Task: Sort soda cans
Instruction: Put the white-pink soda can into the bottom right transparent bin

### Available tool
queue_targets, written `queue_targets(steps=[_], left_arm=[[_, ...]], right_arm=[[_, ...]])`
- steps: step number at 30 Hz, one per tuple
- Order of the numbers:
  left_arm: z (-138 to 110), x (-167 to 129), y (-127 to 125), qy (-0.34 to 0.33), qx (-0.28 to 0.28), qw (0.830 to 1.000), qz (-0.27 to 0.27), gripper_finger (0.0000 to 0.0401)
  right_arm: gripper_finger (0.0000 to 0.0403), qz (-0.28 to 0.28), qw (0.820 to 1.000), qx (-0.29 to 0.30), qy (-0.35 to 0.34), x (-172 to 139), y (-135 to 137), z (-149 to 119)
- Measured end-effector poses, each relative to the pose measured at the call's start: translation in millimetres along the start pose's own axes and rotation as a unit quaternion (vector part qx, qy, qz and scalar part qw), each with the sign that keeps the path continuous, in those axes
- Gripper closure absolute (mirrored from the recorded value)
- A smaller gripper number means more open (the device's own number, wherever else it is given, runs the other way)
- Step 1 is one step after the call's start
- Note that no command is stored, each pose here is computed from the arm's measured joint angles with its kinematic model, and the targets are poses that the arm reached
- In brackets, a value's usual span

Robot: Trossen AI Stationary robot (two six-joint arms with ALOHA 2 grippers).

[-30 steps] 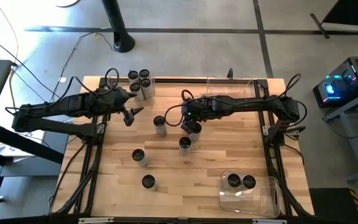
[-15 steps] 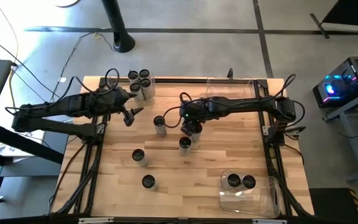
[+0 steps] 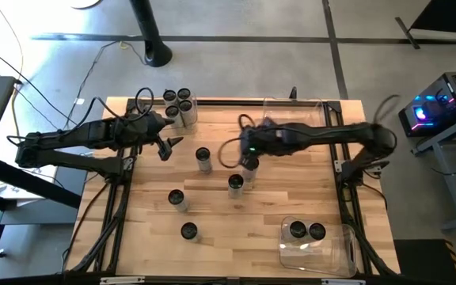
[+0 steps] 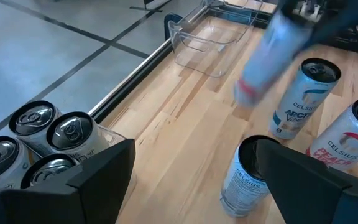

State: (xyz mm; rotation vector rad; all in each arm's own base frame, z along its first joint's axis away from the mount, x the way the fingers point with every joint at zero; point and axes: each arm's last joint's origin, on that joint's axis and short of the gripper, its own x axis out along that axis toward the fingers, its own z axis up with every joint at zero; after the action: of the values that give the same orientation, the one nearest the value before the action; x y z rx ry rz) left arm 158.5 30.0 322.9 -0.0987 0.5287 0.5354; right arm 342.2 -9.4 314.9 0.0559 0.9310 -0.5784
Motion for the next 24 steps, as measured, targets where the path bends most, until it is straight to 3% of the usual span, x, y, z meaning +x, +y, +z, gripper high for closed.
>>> queue_targets(steps=[6, 13, 18, 24], left_arm=[[0.2, 0.0, 0.0, -0.001, 0.0, 1.0, 0.0, 0.0071], [0.3, 0.0, -0.1, -0.001, 0.0, 1.0, 0.0, 0.0071], [0.5, 0.0, 0.2, -0.003, -0.001, 1.0, 0.004, 0.0071], [0.3, 0.2, 0.1, -0.002, 0.0, 1.0, 0.005, 0.0071]], right_arm=[[0.0165, -0.054, 0.996, 0.033, -0.056, -89.2, -26.5, -26.7], [0.0165, -0.056, 0.993, 0.1, -0.023, -160.2, -65.4, -85.0], [0.0165, 0.028, 0.989, 0.139, -0.032, -182.9, -69.1, -106.6], [0.0165, 0.083, 0.987, 0.139, -0.009, -194.3, -54.9, -123.2]])
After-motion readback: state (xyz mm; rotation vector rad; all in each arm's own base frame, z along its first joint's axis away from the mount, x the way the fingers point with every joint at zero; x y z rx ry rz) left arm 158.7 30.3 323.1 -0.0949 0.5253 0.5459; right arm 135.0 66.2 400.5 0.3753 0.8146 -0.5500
